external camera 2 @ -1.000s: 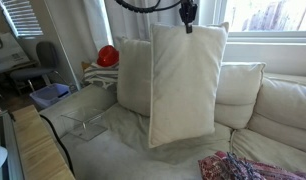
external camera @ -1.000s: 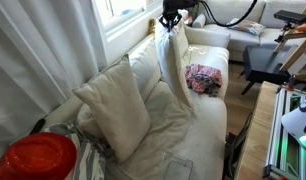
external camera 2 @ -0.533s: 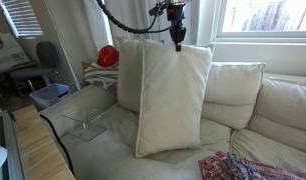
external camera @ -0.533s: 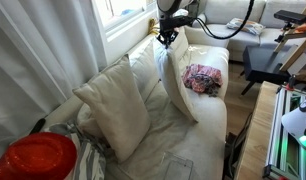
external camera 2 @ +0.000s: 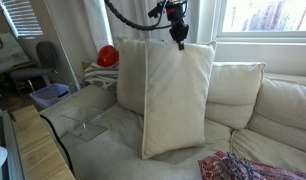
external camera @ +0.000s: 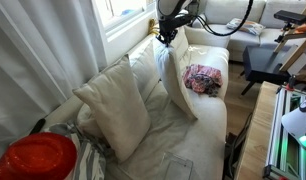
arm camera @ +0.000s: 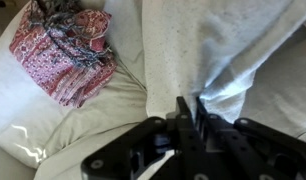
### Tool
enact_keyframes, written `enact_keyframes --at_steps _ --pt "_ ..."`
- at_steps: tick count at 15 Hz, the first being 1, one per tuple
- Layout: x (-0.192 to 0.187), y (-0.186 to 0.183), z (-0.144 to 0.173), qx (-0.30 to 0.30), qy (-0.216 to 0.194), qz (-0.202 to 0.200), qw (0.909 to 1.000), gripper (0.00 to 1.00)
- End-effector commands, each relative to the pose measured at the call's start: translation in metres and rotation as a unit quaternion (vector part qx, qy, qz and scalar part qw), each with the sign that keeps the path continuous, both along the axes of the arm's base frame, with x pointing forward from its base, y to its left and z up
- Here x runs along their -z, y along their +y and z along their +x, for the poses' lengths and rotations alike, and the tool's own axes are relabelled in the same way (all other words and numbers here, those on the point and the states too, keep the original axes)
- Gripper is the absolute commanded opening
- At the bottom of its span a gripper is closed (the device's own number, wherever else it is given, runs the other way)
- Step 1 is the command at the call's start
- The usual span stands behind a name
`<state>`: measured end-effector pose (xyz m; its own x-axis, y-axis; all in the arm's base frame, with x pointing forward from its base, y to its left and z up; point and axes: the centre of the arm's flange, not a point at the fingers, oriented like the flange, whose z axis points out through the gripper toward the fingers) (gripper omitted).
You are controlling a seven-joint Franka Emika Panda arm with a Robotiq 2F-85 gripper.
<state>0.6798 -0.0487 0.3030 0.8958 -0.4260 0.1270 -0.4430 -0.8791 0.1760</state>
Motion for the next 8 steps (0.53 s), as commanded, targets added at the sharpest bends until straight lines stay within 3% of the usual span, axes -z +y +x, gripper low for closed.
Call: enact_keyframes --at_steps 1,5,8 --pt "-0.027 0.01 -0.019 -0.083 0.001 -0.054 0.9951 0.02" --pt "-0.04 0.017 -0.032 -0.171 0.014 -0.1 0.9801 0.02" --pt "-0.037 0.018 -0.044 -0.246 0.022 -0.121 0.9616 0.02"
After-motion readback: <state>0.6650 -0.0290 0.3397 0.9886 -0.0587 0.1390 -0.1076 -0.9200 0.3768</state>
